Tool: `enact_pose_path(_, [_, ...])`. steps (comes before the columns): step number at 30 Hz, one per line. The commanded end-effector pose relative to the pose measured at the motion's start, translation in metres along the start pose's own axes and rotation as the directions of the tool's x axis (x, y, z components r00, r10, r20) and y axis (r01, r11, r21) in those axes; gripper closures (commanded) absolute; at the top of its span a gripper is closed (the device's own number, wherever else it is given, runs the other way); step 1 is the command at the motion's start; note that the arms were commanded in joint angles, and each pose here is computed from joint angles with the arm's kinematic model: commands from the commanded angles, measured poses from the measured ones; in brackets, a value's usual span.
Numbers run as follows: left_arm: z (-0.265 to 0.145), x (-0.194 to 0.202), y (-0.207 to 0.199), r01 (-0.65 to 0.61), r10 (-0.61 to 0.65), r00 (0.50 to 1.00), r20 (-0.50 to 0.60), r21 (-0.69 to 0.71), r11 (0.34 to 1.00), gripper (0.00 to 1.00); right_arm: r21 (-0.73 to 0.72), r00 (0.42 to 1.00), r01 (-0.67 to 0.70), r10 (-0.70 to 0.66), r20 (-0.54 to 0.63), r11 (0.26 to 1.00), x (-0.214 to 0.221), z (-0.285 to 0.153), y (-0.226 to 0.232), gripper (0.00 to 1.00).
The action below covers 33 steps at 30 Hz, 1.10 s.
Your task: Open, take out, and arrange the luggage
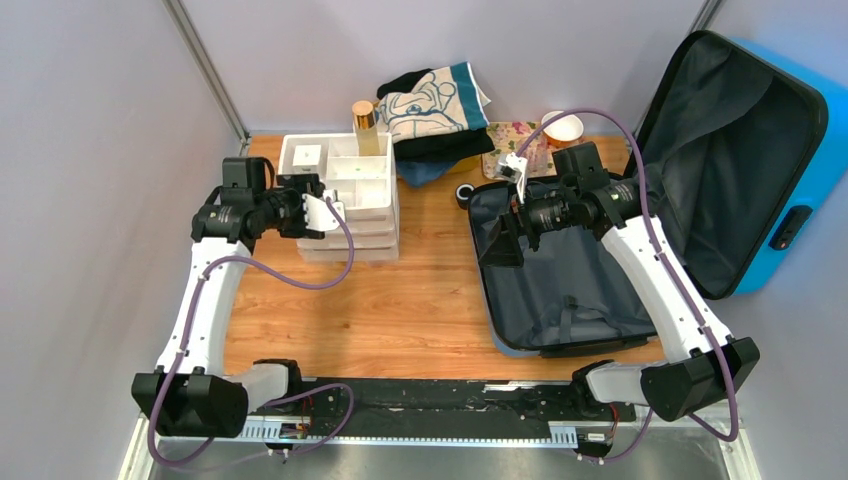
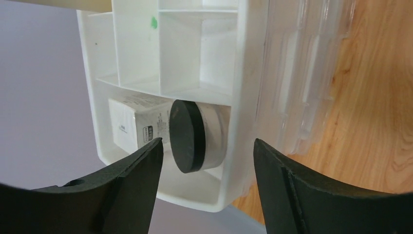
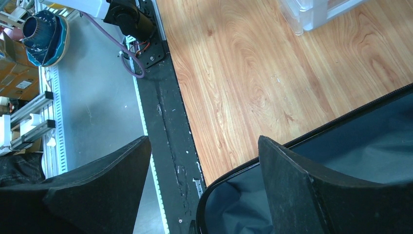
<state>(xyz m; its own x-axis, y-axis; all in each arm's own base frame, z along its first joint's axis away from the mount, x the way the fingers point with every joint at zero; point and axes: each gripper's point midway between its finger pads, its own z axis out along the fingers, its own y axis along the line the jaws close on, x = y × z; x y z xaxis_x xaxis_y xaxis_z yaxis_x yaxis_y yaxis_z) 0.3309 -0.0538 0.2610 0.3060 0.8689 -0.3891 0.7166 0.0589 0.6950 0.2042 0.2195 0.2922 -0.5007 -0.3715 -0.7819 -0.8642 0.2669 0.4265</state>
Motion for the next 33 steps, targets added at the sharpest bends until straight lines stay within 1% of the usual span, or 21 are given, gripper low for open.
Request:
enact_pose_path(1, [-0.013, -0.021, 0.007, 0.051, -0.051, 0.996, 0.068, 0.005, 0.999, 0.28, 0.011, 0.999, 0.042, -0.042, 0.015, 0.999, -0.005, -0.004, 0.002, 0.16])
enact_pose_path(2, [-0.015, -0.022, 0.007, 0.077, -0.077, 0.995, 0.071, 0.007, 0.997, 0.35, 0.008, 0.999, 0.038, -0.038, 0.011, 0.999, -0.003, -0.003, 0.002, 0.16])
enact_pose_path(4, [-0.017, -0.026, 0.010, 0.113, -0.113, 0.991, 0.078, 0.003, 0.994, 0.41, 0.007, 0.999, 0.040, -0.040, 0.010, 0.999, -0.002, -0.004, 0.003, 0.16])
enact_pose_path(5, [-0.019, -0.027, 0.012, 0.122, -0.121, 0.989, 0.079, -0.003, 0.993, 0.48, 0.007, 0.999, 0.039, -0.039, 0.008, 0.999, -0.001, -0.004, 0.003, 0.16])
enact_pose_path(8, [-0.020, -0.028, 0.013, 0.152, -0.151, 0.985, 0.083, -0.010, 0.988, 0.59, 0.005, 0.999, 0.038, -0.038, 0.005, 0.999, 0.001, -0.004, 0.003, 0.16])
enact_pose_path(13, [-0.017, -0.022, 0.019, 0.197, -0.195, 0.979, 0.062, -0.024, 0.980, 0.68, 0.007, 0.999, 0.037, -0.037, 0.004, 0.999, 0.001, -0.003, 0.002, 0.16])
enact_pose_path(15, [-0.016, -0.024, 0.024, 0.253, -0.250, 0.965, 0.076, -0.031, 0.967, 0.69, 0.016, 1.000, 0.030, -0.030, 0.006, 0.999, 0.001, -0.003, 0.001, 0.16])
enact_pose_path(17, [-0.019, -0.031, 0.036, 0.380, -0.373, 0.921, 0.111, -0.054, 0.923, 0.64, 0.048, 1.000, 0.023, -0.022, -0.005, 0.999, 0.006, -0.003, -0.005, 0.16])
enact_pose_path(18, [-0.019, -0.033, 0.042, 0.438, -0.429, 0.895, 0.123, -0.058, 0.897, 0.60, 0.071, 1.000, 0.027, -0.027, -0.002, 0.997, 0.006, -0.005, -0.008, 0.16])
enact_pose_path(19, [-0.024, -0.041, 0.051, 0.545, -0.531, 0.834, 0.152, -0.068, 0.836, 0.53, 0.096, 1.000, 0.020, -0.019, -0.013, 0.995, 0.011, -0.005, -0.013, 0.16])
enact_pose_path(21, [-0.026, -0.047, 0.056, 0.643, -0.628, 0.759, 0.170, -0.044, 0.765, 0.44, 0.138, 1.000, 0.002, -0.002, 0.004, 0.990, 0.011, -0.010, -0.022, 0.16])
enact_pose_path(22, [-0.031, -0.056, 0.063, 0.721, -0.703, 0.683, 0.197, -0.033, 0.692, 0.38, 0.167, 1.000, -0.008, 0.006, 0.013, 0.986, 0.012, -0.014, -0.025, 0.16])
enact_pose_path(23, [-0.032, -0.060, 0.063, 0.753, -0.736, 0.645, 0.206, -0.012, 0.657, 0.32, 0.198, 0.999, -0.028, 0.024, 0.026, 0.980, 0.013, -0.019, -0.033, 0.16])
enact_pose_path(24, [-0.033, -0.065, 0.064, 0.777, -0.759, 0.614, 0.217, 0.005, 0.630, 0.21, 0.220, 0.998, -0.054, 0.045, 0.045, 0.974, 0.012, -0.022, -0.037, 0.16])
enact_pose_path(25, [-0.036, -0.073, 0.066, 0.831, -0.812, 0.533, 0.236, 0.033, 0.555, 0.17, 0.258, 0.996, -0.071, 0.057, 0.062, 0.963, 0.012, -0.029, -0.043, 0.16])
enact_pose_path(27, [-0.040, -0.082, 0.071, 0.864, -0.840, 0.470, 0.270, 0.053, 0.501, 0.17, 0.323, 0.989, -0.134, 0.103, 0.110, 0.937, 0.013, -0.041, -0.060, 0.16])
enact_pose_path(28, [-0.039, -0.087, 0.069, 0.899, -0.880, 0.391, 0.271, 0.091, 0.428, 0.17, 0.362, 0.981, -0.180, 0.137, 0.140, 0.915, 0.014, -0.050, -0.065, 0.16])
enact_pose_path(30, [-0.040, -0.091, 0.068, 0.920, -0.901, 0.335, 0.274, 0.113, 0.376, 0.16, 0.441, 0.961, -0.264, 0.194, 0.198, 0.858, 0.019, -0.067, -0.082, 0.16])
enact_pose_path(31, [-0.034, -0.084, 0.061, 0.945, -0.929, 0.276, 0.247, 0.105, 0.309, 0.16, 0.489, 0.944, -0.323, 0.237, 0.231, 0.810, 0.024, -0.077, -0.091, 0.16])
enact_pose_path(32, [-0.032, -0.078, 0.059, 0.956, -0.935, 0.259, 0.240, 0.075, 0.284, 0.16, 0.525, 0.933, -0.353, 0.245, 0.265, 0.774, 0.028, -0.090, -0.094, 0.16])
enact_pose_path(33, [-0.029, -0.071, 0.054, 0.970, -0.949, 0.224, 0.220, 0.046, 0.240, 0.16, 0.552, 0.918, -0.391, 0.271, 0.289, 0.736, 0.039, -0.100, -0.100, 0.16])
